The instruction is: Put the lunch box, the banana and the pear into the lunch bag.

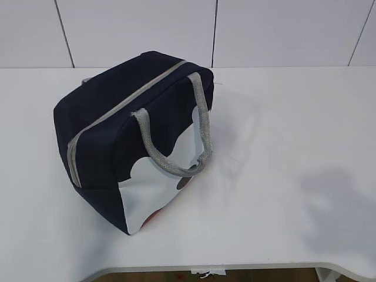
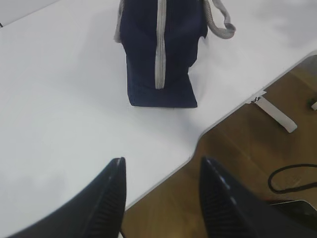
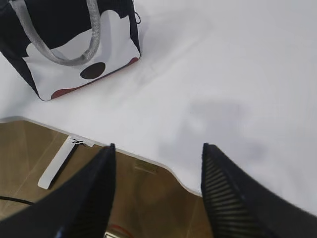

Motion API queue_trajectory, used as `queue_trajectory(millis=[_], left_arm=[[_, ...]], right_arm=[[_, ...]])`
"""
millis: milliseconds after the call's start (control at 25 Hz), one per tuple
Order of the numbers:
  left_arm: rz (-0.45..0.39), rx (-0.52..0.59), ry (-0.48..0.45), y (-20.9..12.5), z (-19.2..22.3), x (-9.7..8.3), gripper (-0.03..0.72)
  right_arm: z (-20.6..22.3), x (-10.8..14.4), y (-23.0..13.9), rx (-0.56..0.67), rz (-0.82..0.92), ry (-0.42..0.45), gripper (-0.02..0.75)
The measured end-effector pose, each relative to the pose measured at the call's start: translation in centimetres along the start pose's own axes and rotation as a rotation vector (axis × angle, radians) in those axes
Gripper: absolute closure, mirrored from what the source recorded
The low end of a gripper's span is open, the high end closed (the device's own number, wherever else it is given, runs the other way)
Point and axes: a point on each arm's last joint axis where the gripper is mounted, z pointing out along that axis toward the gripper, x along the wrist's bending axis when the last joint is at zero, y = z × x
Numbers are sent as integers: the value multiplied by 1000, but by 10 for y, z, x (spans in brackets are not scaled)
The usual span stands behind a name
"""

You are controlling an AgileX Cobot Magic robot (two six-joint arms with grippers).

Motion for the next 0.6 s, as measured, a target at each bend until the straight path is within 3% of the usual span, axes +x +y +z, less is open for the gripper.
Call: queue_trajectory(millis=[400,600], left_arm=[[5,-90,20,-71,18,-9,347],[-17,-95,5,-78,36,-9,347]], right_arm=[[25,-2,-51,-93,-35,0,305],[32,-2,-69,-102,-38,1,305]])
